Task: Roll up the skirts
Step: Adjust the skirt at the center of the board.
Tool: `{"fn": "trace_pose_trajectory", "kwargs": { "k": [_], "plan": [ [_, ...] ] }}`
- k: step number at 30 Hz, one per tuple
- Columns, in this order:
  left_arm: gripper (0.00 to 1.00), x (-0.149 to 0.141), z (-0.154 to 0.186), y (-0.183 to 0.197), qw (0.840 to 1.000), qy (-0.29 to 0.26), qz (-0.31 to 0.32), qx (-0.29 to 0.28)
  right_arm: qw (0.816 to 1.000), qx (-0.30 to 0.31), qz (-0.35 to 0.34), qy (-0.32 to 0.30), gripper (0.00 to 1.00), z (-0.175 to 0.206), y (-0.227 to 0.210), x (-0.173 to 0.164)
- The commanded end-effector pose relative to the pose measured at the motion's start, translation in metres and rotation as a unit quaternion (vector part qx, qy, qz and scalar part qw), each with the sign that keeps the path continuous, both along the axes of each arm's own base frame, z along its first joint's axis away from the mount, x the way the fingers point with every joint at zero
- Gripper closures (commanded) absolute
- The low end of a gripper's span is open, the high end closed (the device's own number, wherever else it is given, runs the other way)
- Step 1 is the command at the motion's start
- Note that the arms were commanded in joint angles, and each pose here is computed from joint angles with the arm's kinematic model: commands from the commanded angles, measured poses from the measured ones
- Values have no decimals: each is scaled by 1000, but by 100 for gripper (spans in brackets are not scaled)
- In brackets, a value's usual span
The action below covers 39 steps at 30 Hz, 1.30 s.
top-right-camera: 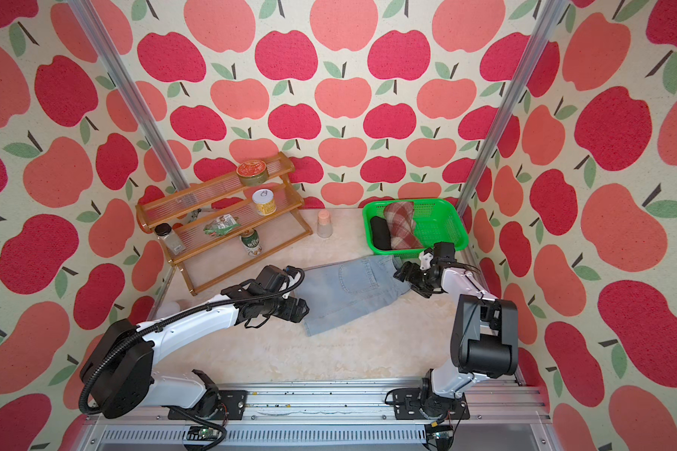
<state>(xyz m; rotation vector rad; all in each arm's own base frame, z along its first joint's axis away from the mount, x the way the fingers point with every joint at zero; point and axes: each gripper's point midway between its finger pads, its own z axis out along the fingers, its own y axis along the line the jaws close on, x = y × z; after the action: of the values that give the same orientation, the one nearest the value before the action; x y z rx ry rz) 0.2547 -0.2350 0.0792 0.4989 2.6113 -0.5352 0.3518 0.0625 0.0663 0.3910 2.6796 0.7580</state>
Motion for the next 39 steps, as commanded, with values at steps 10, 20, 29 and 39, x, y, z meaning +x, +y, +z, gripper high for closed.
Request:
{"fn": "trace_pose_trajectory", "kwargs": {
  "k": [10, 20, 29, 39],
  "plan": [
    [10, 25, -19, -31, 999, 16, 12, -30, 999, -40, -16, 6, 25, -13, -20, 11],
    [43, 36, -37, -26, 999, 24, 31, -5, 999, -45, -22, 9, 51, -17, -23, 14],
    [100, 55, -57, -4, 996, 34, 65, 49, 999, -42, -14, 30, 90, -35, -13, -10],
    [84, 93, -45, 40, 990, 6, 93, 108, 999, -23, 33, 37, 93, -33, 29, -72]
  ]
}}
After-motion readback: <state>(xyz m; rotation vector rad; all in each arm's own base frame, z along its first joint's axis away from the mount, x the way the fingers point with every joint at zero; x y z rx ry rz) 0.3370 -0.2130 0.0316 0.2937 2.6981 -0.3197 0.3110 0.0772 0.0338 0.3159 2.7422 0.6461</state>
